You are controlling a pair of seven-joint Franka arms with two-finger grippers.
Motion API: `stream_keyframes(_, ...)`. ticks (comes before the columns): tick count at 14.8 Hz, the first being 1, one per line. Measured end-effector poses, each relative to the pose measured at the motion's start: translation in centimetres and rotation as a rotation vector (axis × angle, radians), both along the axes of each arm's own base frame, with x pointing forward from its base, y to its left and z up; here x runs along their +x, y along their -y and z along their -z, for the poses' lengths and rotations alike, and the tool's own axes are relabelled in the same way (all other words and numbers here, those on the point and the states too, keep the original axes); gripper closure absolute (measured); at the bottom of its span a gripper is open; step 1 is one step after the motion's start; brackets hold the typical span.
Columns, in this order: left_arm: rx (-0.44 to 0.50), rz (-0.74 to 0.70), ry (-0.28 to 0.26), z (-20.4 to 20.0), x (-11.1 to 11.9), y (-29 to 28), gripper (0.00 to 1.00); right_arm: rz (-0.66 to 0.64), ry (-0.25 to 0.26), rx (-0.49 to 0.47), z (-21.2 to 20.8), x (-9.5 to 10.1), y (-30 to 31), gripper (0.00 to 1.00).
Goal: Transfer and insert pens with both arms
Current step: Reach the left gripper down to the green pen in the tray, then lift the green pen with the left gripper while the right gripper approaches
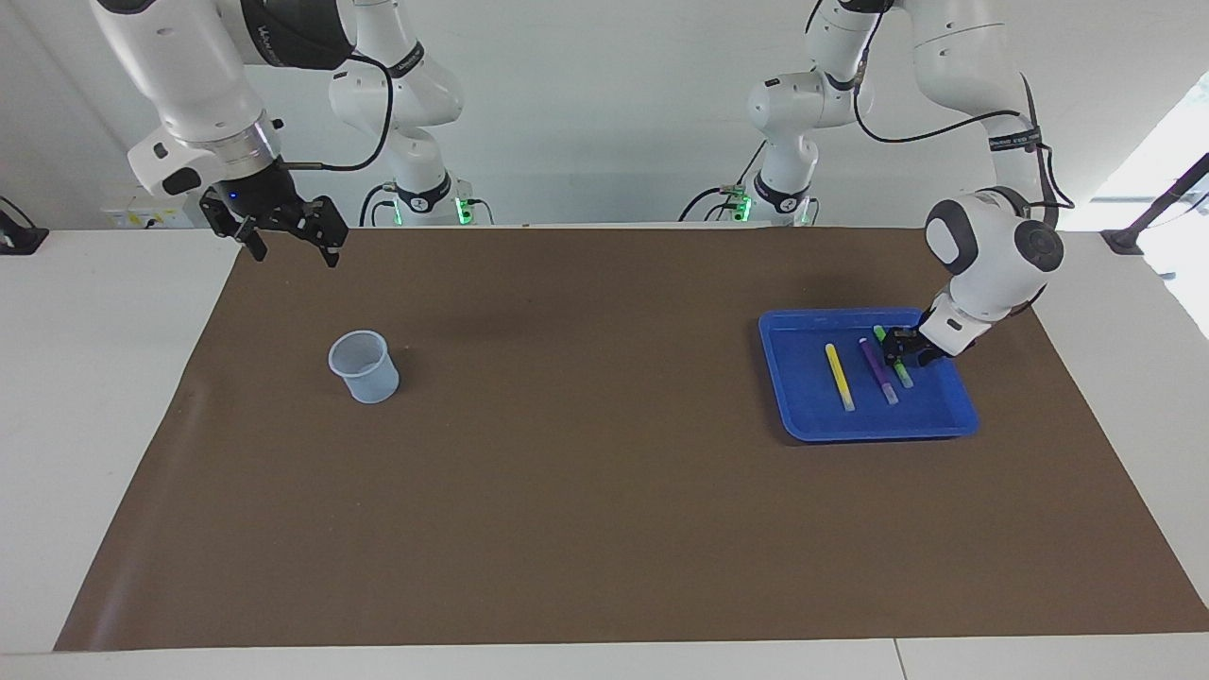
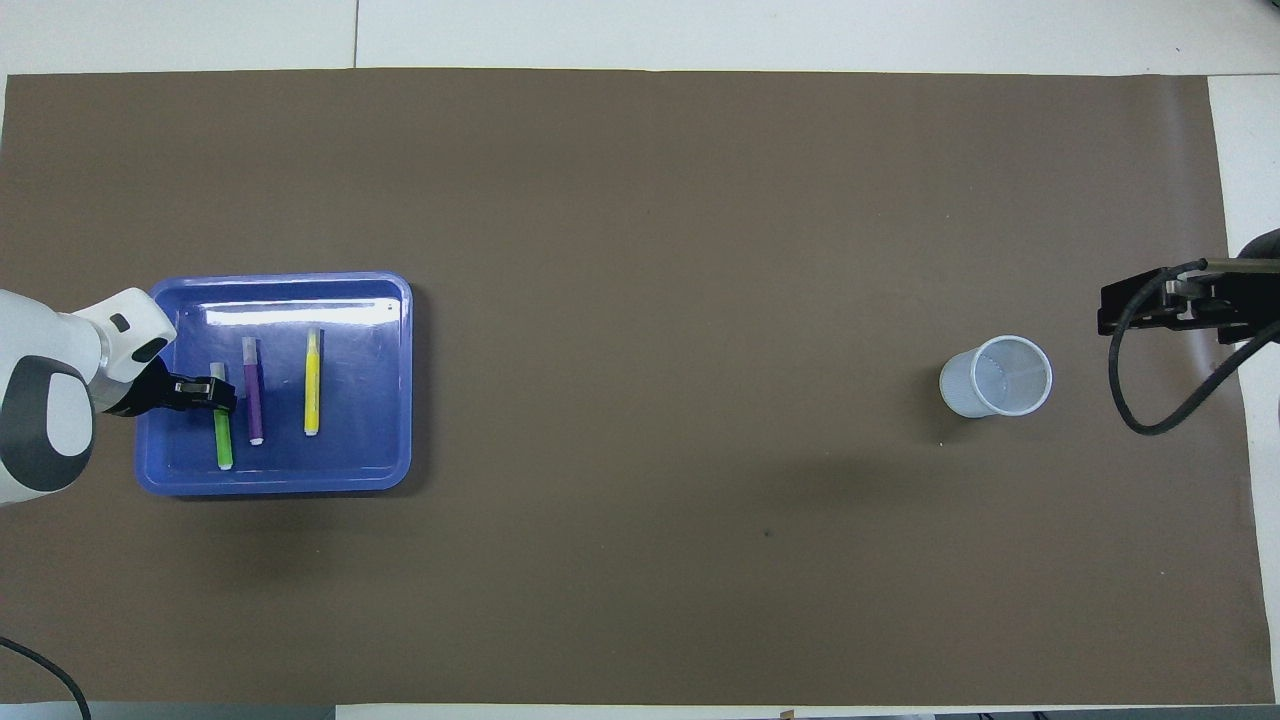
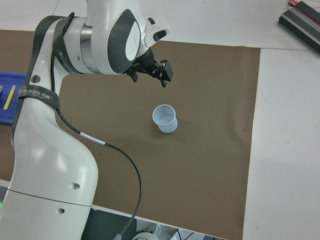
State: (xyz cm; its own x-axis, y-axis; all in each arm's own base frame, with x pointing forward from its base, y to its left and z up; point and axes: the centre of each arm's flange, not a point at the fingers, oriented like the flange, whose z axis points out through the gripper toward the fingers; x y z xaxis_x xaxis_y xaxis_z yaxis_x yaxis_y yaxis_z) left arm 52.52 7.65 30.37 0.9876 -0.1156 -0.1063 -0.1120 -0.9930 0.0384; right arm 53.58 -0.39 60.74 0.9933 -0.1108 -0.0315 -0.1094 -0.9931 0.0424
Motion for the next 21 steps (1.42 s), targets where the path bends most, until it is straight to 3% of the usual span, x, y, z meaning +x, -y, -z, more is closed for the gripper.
stream_keyframes(1, 0.0, 0.0, 0.002, 0.0, 0.0, 0.0, 0.41, 0.0, 0.0, 0.0, 0.0, 0.0, 0.0, 0.0)
stream_keyframes(7, 0.001, 0.001, 0.005, 0.0, 0.1, 0.0, 0.57, 0.0, 0.0, 0.0, 0.0, 0.0, 0.0, 0.0)
stream_keyframes(9, 0.001, -0.001, 0.006, 0.0, 0.1, 0.0, 0.69, 0.0, 0.0, 0.0, 0.0, 0.0, 0.0, 0.0)
stream_keyframes(13, 0.001, -0.001, 0.006, 0.0, 0.1, 0.0, 0.83, -0.001, 0.0, 0.0, 0.0, 0.0, -0.1, 0.0)
stream_keyframes(21, 0.002, -0.001, 0.008, 0.0, 0.1, -0.1, 0.83, 0.017, 0.0, 0.052, 0.0, 0.0, -1.5, 0.0)
